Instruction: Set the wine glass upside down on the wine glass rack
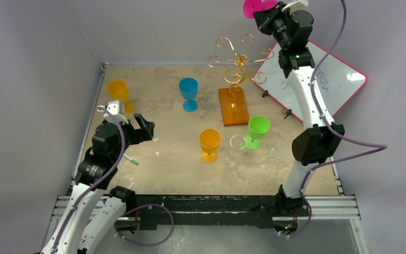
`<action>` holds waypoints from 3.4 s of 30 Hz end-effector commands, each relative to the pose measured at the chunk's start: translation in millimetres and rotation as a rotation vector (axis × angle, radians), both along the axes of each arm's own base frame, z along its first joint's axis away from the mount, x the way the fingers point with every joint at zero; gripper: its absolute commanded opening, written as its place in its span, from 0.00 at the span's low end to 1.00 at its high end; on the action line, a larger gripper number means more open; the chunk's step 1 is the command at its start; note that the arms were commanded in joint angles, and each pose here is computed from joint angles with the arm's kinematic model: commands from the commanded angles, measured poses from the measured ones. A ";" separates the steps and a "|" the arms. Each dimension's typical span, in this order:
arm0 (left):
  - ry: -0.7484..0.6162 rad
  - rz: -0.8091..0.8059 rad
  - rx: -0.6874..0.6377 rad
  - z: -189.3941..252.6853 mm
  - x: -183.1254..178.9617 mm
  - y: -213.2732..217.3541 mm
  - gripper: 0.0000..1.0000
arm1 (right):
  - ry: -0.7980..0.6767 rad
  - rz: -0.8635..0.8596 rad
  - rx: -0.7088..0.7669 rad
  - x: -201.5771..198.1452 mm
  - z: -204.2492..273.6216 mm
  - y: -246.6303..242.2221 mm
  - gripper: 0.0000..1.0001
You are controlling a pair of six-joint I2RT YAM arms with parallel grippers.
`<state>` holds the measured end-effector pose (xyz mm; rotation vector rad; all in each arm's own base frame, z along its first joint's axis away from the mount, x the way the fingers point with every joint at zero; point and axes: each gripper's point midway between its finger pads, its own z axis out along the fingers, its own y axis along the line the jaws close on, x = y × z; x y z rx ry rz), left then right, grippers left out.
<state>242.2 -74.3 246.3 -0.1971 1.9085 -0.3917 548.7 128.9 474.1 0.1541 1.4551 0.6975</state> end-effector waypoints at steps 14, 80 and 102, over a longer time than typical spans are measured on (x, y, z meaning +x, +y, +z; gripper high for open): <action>-0.055 0.021 0.008 10.0 2.4 4.5 0.92 | 0.094 0.143 0.214 5.4 -11.2 20.7 0.00; -0.065 0.049 0.011 12.6 0.3 10.3 0.92 | 0.330 0.215 0.106 -39.1 -60.4 26.0 0.00; -0.064 0.051 0.010 12.3 -0.1 10.7 0.92 | 0.304 0.132 0.160 -34.5 -49.9 -5.5 0.00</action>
